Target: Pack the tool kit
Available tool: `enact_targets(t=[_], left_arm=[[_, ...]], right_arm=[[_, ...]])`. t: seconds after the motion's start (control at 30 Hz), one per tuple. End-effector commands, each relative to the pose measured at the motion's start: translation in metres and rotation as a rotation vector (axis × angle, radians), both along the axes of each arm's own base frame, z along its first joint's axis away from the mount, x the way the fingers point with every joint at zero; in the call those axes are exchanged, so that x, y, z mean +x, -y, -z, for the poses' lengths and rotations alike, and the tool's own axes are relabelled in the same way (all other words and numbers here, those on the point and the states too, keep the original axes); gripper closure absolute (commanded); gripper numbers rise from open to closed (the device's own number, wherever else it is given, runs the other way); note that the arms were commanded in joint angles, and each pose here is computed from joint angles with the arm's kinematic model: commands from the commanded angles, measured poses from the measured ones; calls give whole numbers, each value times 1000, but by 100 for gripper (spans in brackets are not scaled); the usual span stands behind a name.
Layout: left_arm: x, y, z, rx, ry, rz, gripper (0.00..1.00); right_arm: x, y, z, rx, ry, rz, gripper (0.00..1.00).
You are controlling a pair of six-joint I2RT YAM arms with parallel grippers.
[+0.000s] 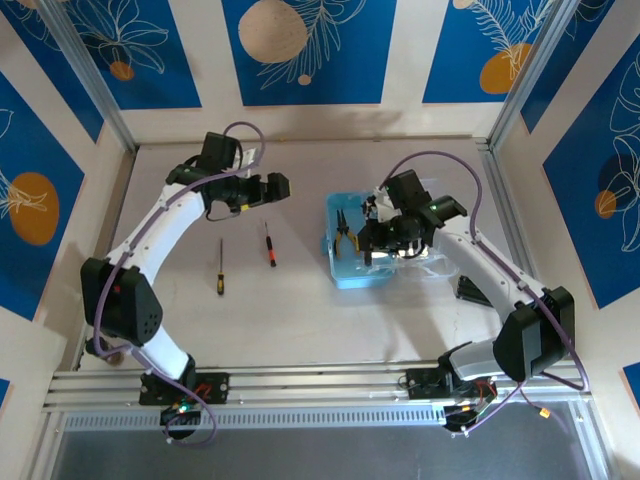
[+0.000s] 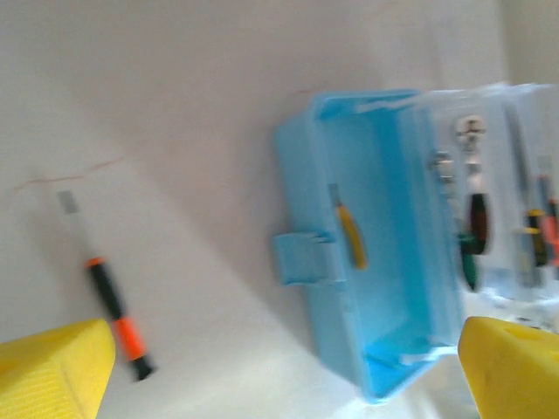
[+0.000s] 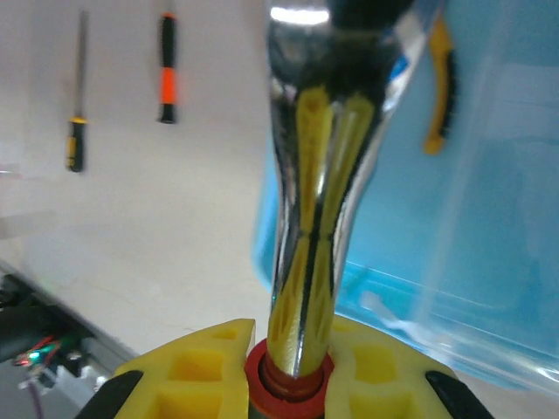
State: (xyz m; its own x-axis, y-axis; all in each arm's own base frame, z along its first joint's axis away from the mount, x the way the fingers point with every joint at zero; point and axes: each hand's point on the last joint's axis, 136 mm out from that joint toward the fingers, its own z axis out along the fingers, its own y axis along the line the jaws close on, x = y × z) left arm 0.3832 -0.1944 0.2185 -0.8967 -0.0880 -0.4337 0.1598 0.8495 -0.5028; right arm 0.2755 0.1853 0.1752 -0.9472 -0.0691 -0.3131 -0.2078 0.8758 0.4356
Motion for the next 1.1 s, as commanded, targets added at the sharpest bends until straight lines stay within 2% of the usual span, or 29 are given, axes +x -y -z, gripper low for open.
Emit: enact_targets(t=[0.0,0.2,0.4,0.83,1.07], left_arm=[[-24,-44,22,248,-51,-30,0],[-43,-63,50,332,-107,-59,0],[-51,-76,66,401,-146,-75,0],[-52,-72,76,386,-161,-60,0],[-50,-69,78,373,-166,-54,0]], right_arm=[[6,29,-4,-109,28,10,100],[25,56,9,-228,1,56,100],[38,60,15,-261,0,60,100],[50,61,21,-276,-16,31,100],[48,48,28,-267,-34,-18,100]])
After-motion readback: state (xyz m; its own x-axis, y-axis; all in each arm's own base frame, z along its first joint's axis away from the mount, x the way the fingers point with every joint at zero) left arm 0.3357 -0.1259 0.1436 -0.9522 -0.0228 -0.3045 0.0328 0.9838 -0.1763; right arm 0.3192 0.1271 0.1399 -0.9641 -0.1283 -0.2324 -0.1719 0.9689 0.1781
